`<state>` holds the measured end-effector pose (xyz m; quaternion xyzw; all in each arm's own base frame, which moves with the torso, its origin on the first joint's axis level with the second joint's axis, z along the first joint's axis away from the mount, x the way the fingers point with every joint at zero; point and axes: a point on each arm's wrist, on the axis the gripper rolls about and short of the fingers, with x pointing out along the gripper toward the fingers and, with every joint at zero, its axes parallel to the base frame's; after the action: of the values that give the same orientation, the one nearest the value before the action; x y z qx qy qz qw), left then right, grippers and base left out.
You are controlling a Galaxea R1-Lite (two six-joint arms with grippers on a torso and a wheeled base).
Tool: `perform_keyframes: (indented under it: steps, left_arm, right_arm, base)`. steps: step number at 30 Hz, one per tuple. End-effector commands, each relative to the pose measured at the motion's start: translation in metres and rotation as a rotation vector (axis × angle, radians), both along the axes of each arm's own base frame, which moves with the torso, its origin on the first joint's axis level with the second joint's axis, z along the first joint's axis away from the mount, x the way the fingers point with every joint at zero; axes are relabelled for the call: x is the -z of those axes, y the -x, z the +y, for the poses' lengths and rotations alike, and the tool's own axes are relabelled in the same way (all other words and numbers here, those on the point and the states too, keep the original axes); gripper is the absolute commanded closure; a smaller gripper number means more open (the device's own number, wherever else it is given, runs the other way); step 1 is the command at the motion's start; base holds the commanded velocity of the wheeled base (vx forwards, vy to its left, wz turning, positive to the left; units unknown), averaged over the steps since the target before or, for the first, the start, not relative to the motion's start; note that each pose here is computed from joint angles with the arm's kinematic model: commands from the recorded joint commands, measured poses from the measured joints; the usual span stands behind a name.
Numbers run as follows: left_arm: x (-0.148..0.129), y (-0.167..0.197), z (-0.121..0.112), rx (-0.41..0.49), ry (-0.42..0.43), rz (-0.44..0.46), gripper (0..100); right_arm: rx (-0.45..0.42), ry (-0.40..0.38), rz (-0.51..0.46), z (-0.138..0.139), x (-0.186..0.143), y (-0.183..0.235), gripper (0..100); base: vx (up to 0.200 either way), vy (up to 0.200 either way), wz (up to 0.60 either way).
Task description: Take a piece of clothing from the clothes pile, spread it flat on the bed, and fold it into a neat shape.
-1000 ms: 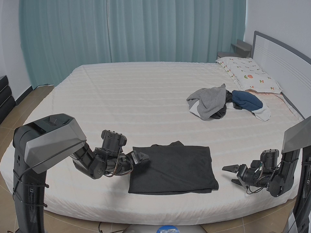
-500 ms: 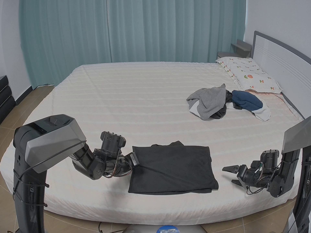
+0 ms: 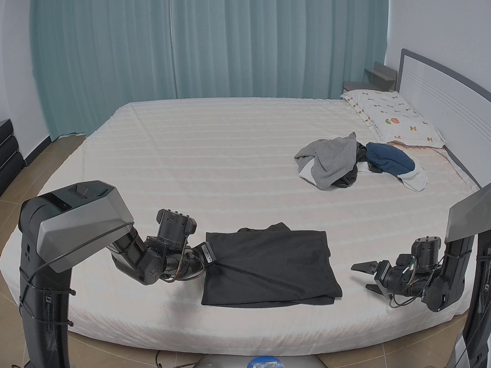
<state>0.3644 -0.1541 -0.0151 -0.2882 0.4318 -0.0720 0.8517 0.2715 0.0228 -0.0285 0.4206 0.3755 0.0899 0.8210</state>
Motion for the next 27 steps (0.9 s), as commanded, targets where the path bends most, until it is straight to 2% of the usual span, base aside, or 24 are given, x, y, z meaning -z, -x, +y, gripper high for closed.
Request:
perform_keyframes:
  steps: [1, 19, 27]
  left_arm:
    - [-0.0025, -0.0006, -0.0003, 0.0, 0.001, -0.009, 100]
    - [-0.0062, -0.0032, 0.0014, -0.027, -0.016, -0.029, 100]
    - [-0.0087, -0.0025, 0.003, -0.033, -0.013, -0.031, 100]
  right_arm:
    - [0.006, -0.001, -0.002, -0.0015, -0.0003, -0.0005, 0]
    - [0.012, -0.009, -0.003, -0.0014, -0.0007, -0.002, 0]
    - [0.012, -0.01, -0.004, -0.0014, -0.0008, -0.0024, 0]
  base:
    - [0.0, 0.0, 0.0]
    - [0.0, 0.0, 0.0]
    - [0.0, 0.2, 0.0]
